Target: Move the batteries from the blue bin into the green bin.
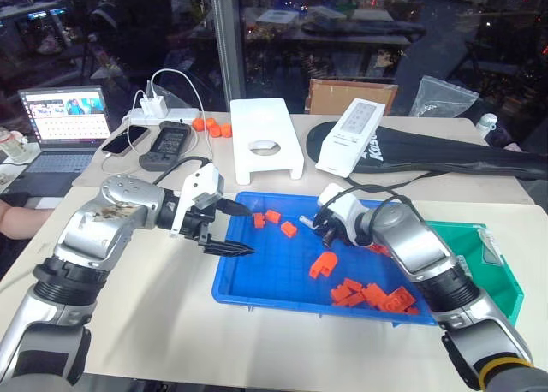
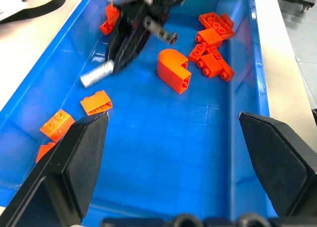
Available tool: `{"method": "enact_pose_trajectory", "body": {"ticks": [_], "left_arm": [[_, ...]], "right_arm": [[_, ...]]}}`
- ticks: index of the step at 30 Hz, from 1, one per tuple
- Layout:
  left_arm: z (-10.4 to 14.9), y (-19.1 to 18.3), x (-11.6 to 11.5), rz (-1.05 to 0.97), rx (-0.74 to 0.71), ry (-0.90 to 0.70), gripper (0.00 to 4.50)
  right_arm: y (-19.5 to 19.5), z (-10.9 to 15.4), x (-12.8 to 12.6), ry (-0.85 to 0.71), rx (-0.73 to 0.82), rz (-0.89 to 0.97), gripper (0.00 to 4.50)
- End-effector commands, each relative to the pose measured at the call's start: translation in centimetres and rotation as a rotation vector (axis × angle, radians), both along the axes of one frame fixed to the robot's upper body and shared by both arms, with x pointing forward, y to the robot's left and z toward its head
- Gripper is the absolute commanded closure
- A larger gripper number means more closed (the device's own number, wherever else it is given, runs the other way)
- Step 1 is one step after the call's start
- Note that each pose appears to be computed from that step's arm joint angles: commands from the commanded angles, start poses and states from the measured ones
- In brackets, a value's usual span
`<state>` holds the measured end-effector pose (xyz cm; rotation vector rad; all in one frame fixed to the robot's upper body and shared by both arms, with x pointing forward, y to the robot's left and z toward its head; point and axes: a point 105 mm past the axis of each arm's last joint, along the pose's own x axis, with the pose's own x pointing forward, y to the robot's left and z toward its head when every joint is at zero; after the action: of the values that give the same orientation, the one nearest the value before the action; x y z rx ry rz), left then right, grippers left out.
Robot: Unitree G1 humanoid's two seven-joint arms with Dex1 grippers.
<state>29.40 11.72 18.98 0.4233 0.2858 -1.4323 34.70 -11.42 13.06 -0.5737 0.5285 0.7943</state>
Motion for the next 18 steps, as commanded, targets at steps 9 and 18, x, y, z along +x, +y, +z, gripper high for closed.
{"method": "enact_pose_trajectory", "body": {"ticks": [9,18], "left_arm": [[0.9,-1.9,0.5,-0.103,-0.051,-0.022,0.0],[1.7,-3.4,1.2,-0.14,-0.124,-0.017,0.0]], "right_arm": [[-13.4,9.4,-3.0,-0.135,-0.023,-0.345,4.3],[-19.2,5.4,-7.7,0.019,-0.093,-0.529,4.3]]}}
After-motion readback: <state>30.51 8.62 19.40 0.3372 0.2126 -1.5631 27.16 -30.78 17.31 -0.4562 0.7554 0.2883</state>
